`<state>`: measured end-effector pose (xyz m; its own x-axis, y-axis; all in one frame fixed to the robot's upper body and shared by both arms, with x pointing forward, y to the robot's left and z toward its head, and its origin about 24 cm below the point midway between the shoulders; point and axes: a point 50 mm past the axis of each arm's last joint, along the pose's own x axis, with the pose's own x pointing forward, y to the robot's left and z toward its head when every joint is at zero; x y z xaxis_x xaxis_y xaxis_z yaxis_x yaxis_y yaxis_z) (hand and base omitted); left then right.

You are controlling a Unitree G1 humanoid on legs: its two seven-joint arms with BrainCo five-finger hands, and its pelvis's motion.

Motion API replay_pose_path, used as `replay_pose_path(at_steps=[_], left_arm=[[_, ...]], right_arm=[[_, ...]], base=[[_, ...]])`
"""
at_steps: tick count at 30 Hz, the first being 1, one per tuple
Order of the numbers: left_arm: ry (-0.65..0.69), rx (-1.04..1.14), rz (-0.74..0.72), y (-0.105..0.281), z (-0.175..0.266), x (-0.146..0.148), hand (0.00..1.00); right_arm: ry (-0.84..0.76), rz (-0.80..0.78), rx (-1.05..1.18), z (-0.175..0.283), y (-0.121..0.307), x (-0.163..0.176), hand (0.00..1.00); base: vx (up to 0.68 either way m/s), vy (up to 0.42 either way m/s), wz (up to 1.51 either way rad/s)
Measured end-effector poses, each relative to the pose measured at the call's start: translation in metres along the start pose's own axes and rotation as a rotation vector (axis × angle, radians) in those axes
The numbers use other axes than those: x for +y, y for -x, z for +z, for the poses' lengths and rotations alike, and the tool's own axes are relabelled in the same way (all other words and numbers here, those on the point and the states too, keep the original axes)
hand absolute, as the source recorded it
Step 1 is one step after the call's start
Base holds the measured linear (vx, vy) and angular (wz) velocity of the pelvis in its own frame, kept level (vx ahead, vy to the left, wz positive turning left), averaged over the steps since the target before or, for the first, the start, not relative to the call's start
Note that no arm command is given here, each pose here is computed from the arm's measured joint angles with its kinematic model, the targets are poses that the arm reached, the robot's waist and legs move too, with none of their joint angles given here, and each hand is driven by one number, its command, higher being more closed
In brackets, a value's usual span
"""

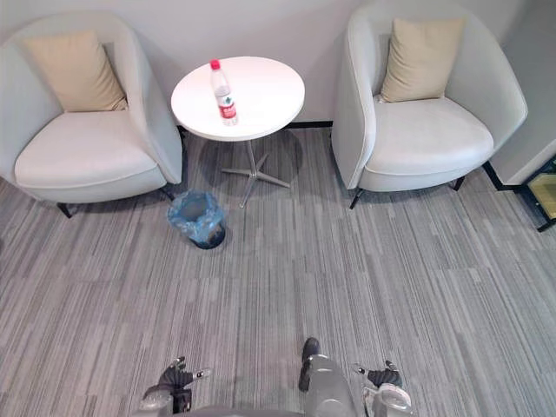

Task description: Gather rubbish on tea table into small bin, then transfer packed bag to large trash can.

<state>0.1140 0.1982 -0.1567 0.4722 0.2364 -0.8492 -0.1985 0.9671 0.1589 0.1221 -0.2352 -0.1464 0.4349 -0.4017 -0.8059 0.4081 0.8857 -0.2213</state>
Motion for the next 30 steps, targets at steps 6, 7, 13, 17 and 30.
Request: replay_pose_path(at_steps=[6, 7, 13, 17, 30], left_arm=[[0.082, -0.045, 0.009, 0.001, 0.009, -0.003, 0.00], [0.083, -0.068, 0.010, 0.001, 0.014, -0.003, 0.00], [0.088, -0.090, -0.001, 0.001, 0.021, -0.008, 0.00], [0.085, -0.084, 0.017, 0.000, 0.019, 0.000, 0.00], [0.025, -0.042, 0.002, 0.001, 0.009, -0.001, 0.00]], right_arm=[[-0.009, 0.064, -0.011, -0.003, 0.006, 0.023, 0.00], [-0.034, 0.070, -0.024, 0.001, 0.007, 0.026, 0.00], [-0.080, 0.046, -0.037, 0.006, 0.005, 0.020, 0.00], [-0.095, 0.044, 0.004, -0.005, 0.007, 0.021, 0.00], [-0.027, 0.044, -0.003, -0.005, 0.006, 0.018, 0.00]], base=[[0.37, -0.173, 0.25], [0.30, -0.032, -0.03], [0.37, 0.116, -0.06], [0.48, 0.231, -0.17], [0.44, 0.053, 0.10]])
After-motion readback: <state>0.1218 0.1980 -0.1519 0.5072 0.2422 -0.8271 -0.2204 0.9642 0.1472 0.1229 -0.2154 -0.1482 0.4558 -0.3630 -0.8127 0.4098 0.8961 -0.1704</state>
